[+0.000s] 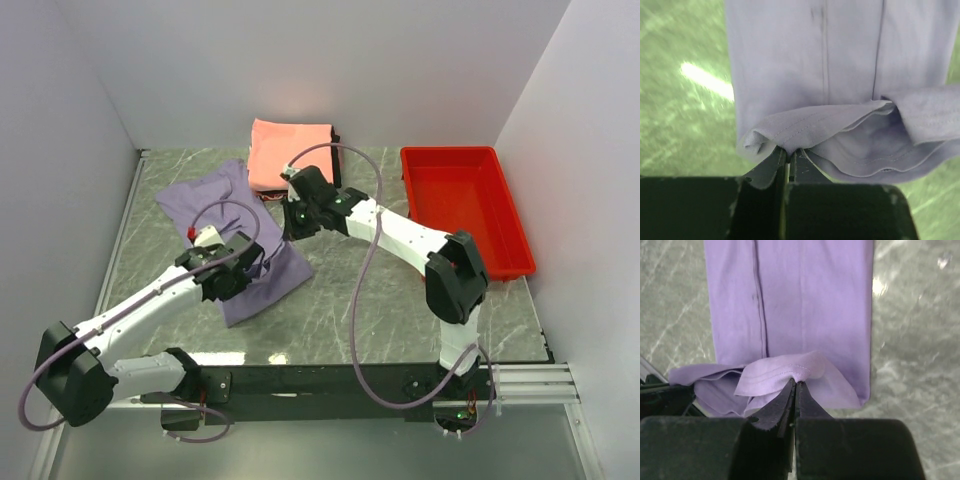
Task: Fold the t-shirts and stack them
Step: Fold the tshirt
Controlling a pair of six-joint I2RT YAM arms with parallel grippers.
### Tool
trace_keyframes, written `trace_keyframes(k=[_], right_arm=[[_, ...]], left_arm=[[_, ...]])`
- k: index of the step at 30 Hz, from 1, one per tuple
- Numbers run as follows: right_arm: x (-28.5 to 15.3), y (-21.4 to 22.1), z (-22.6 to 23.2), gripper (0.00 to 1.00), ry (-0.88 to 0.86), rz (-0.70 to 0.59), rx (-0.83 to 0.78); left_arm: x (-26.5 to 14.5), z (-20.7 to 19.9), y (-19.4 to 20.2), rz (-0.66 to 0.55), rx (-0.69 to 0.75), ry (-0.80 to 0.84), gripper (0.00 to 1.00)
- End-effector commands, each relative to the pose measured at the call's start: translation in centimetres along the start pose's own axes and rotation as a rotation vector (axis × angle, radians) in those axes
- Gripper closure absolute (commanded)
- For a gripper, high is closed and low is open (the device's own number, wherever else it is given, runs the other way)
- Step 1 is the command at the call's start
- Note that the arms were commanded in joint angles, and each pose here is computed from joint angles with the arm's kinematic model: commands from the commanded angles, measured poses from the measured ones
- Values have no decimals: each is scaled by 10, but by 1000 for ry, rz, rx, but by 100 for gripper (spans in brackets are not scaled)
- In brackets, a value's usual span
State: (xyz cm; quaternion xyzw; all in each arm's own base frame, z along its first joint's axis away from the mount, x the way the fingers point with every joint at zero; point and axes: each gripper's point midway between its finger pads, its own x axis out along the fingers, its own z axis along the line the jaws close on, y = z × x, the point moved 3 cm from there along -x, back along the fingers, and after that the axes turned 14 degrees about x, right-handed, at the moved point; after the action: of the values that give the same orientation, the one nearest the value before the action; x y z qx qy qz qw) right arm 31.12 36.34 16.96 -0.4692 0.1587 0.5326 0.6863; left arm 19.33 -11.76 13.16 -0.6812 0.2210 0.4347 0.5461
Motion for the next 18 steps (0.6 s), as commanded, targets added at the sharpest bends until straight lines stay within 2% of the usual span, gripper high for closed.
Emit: trace_keyframes(k=[1, 6, 18], right_arm=[[0, -37, 14, 100, -38, -81, -26], [15, -55, 19, 100, -58, -111, -37], [43, -96, 28, 100, -92, -186, -72]], left_arm=[[2, 4, -34, -100, -41, 1, 99], [14, 7, -58, -146, -65, 21, 99], [48, 21, -86, -142, -119, -26, 99]])
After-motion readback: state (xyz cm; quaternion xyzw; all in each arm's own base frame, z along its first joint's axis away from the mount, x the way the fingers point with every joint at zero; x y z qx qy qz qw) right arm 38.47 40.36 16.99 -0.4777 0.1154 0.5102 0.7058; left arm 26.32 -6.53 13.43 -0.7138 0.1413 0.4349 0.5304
